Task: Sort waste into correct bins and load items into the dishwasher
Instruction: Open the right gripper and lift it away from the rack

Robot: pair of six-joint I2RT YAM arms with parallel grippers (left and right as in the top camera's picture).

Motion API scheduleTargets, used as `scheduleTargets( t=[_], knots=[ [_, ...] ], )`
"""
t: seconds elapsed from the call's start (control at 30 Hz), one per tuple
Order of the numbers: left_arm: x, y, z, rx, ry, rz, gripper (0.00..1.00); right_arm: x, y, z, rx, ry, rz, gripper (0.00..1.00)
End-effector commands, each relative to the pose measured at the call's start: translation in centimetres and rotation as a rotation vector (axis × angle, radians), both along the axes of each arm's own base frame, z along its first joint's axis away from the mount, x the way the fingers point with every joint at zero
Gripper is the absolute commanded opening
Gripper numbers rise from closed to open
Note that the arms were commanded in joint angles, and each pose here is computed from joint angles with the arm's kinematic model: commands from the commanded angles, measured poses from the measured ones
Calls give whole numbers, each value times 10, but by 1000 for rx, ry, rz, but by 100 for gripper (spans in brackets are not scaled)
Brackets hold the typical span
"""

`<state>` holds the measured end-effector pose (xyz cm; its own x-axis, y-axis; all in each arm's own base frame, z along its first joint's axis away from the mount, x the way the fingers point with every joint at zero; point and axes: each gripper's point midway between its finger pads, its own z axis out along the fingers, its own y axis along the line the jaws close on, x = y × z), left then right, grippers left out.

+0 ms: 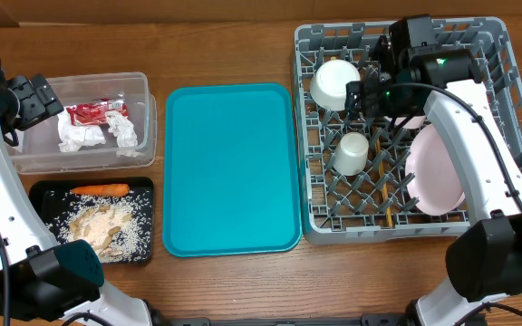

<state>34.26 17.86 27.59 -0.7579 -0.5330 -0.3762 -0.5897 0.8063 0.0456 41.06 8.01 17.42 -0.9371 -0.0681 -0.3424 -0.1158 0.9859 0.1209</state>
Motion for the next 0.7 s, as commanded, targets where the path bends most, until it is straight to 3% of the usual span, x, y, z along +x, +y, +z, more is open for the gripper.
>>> scheduleTargets(
  t=[0.0, 0.33, 0.67],
  knots=[
    [-2, 2, 13, 31, -25, -8, 100, 4, 2, 11, 15, -31, 0, 100],
    [-2, 2, 13, 31, -25, -8, 100, 2, 2, 21, 19, -57, 1, 100],
    [-2, 2, 13, 31, -25, -8, 100, -33, -4, 123, 58, -320, 1, 100]
  ],
)
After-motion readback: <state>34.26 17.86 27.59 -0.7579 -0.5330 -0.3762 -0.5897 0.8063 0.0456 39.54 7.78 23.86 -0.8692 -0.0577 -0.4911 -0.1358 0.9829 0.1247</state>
